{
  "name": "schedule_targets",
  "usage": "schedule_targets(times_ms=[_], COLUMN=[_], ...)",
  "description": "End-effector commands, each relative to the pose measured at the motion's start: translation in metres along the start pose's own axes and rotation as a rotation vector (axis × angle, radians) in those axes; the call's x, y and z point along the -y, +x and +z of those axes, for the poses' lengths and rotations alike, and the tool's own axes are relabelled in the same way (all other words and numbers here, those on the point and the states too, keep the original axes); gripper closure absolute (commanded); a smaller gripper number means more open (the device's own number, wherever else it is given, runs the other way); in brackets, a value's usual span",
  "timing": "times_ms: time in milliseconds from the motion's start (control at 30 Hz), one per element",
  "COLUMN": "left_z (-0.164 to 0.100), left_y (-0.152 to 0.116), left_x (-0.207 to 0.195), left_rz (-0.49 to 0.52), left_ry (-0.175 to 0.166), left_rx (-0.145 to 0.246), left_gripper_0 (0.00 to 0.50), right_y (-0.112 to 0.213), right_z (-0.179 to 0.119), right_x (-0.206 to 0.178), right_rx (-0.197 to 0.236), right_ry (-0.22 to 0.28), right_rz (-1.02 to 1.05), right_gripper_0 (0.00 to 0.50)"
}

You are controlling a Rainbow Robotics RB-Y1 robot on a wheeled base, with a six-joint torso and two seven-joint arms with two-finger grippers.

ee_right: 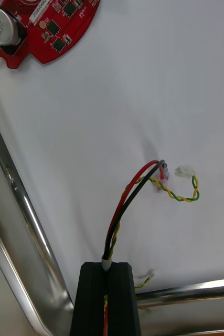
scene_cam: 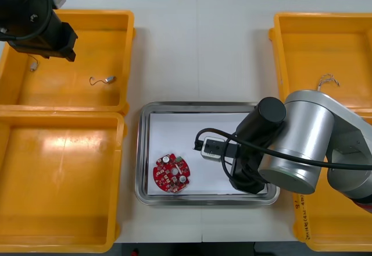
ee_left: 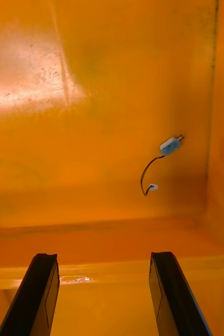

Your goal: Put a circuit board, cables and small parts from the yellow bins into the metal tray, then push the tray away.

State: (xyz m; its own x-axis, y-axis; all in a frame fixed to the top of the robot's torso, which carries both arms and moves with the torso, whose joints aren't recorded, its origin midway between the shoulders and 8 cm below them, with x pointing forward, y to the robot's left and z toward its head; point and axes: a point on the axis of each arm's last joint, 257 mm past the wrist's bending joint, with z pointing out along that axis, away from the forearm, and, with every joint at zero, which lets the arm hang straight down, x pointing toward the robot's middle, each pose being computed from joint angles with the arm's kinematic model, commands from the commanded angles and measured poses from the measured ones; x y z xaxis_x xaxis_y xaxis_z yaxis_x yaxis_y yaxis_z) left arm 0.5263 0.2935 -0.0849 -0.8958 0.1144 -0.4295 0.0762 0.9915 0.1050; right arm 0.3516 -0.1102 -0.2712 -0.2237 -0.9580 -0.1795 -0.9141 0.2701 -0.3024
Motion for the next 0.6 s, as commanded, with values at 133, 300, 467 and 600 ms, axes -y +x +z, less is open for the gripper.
schedule_targets(times_ms=[133,300,467,600], left_z=[-0.025,-0.02,-0.012,-0.008], left_y=[-0.019,-0.017,-0.014,-0.019], left_x=[-0.043,-0.063,-0.071,-0.076], left_rz=[-0.029,-0.027,-0.057,-0.065], left_ry=[-0.017,-0.058,-0.036,-0.042], left_rx=[0.036,0.018,0.0,0.014], left_gripper_0=[0.0,0.0,0.0,0.0], right_y=[-0.017,-0.014,-0.019,-0.021], right_z=[0.012,0.021,0.029,0.034], right_x=[-0.017,-0.02,-0.019,-0.018], right_rx=[0.032,0.01,0.023,0.03], right_ry=[-0.009,-0.016,-0.018,-0.021], right_rz=[-0.04,-0.037,-0.028,-0.018], right_gripper_0=[0.5,0.5,0.5,0.5])
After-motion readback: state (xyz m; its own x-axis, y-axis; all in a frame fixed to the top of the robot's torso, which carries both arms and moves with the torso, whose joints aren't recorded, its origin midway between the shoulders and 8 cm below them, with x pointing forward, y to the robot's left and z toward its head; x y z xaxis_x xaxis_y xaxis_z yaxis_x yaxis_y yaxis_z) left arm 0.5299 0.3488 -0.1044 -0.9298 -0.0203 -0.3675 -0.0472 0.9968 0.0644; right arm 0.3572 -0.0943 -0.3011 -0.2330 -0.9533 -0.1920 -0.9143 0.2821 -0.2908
